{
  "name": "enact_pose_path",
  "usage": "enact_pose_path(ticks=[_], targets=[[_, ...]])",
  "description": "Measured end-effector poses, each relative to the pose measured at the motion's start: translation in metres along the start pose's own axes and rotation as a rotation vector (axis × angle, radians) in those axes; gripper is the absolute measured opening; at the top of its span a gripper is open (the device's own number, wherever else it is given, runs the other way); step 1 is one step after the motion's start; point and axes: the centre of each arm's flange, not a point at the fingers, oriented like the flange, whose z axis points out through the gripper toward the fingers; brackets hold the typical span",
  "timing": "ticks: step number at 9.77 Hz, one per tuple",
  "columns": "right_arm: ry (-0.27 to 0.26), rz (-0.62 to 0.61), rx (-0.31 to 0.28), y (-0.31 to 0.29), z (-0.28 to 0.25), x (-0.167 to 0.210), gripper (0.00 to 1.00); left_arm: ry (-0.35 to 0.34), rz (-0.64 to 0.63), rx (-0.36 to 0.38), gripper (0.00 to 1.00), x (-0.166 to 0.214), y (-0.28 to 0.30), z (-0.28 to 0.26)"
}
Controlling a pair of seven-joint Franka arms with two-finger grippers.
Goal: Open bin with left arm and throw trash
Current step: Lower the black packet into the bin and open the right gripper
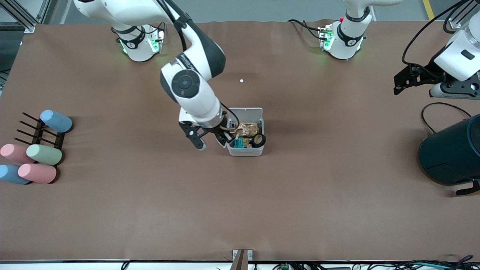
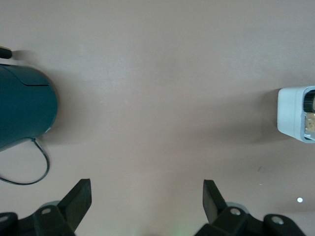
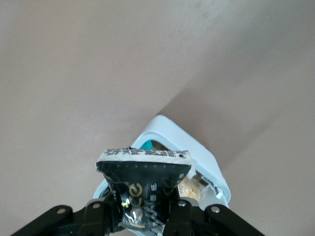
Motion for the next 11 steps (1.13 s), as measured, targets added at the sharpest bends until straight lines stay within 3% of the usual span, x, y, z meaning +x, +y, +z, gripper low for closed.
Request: enact_pose_path(ticks=[6,7,11], targets=[[-0.008,-0.090,-0.073,0.005,0.055,-0.071,0.39,0.007,-0.009,-0.005,1.00,0.014,-0.003,0.000],[-0.006,-0.097,-0.077,0.005,0.060,-0.075,0.52,0.006,-0.012,-0.005,1.00,0.014,-0.005,0.000],[0.002,-0.090,-0.072,0.003,0.059,-0.069,0.72,0.001,-0.027,-0.005,1.00,0.016,-0.006,0.003]])
